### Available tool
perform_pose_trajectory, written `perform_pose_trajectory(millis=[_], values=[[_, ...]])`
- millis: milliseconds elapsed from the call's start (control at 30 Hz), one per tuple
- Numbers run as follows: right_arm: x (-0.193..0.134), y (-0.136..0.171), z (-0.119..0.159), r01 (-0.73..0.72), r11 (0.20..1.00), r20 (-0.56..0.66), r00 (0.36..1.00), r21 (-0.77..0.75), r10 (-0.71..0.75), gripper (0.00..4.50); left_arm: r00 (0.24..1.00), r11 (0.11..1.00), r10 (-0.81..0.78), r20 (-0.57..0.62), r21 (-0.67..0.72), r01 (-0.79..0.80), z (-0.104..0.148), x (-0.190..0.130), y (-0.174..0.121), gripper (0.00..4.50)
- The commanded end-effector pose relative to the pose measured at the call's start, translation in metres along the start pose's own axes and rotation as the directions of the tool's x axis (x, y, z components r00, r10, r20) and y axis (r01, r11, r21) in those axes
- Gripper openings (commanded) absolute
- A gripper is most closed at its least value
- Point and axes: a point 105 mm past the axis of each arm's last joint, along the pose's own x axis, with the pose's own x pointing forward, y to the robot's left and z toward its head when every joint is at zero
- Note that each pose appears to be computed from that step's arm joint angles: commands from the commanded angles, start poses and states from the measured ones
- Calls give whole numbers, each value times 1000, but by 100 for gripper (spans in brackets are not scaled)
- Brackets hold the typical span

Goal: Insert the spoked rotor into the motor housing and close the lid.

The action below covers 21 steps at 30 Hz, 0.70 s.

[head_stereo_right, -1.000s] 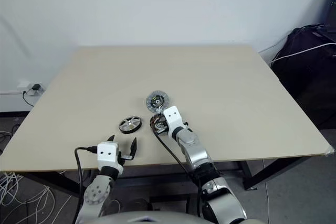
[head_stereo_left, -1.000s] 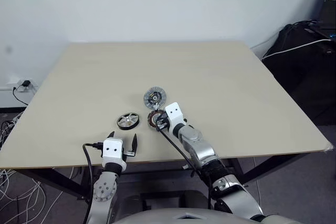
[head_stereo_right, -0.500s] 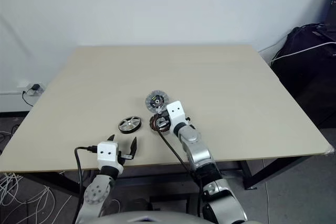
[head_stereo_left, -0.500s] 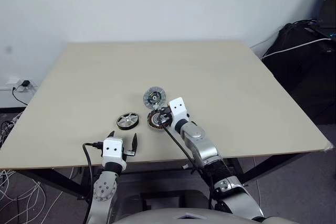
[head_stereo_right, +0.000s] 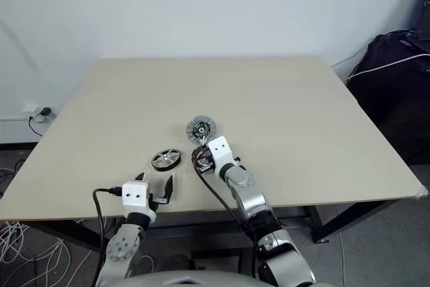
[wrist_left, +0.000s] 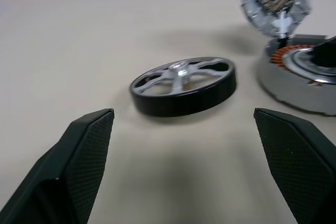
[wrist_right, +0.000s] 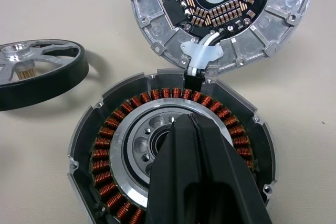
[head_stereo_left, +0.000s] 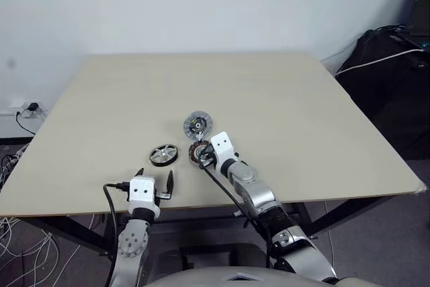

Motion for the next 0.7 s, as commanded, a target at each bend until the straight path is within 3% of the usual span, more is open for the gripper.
perform_pose_trajectory(millis=[33, 267, 400, 700], values=[[-2, 1, 21, -6, 1000, 77, 997, 4, 5, 2, 999, 996, 24, 24, -83, -22, 16, 3, 8, 450], [-19, 10, 45, -77, 996, 192, 979, 38, 68, 2, 991, 941, -104, 87, -315, 126, 33, -3, -3, 450], [-33, 21, 55, -133, 990, 238, 964, 38, 120, 2, 975, 803, -148, 163, -556, 215, 50, -5, -10, 450], [-61, 32, 69, -228, 973, 317, 927, 45, 203, 2, 993, 600, -100, 65, -792, 112, 39, 5, -3, 450]])
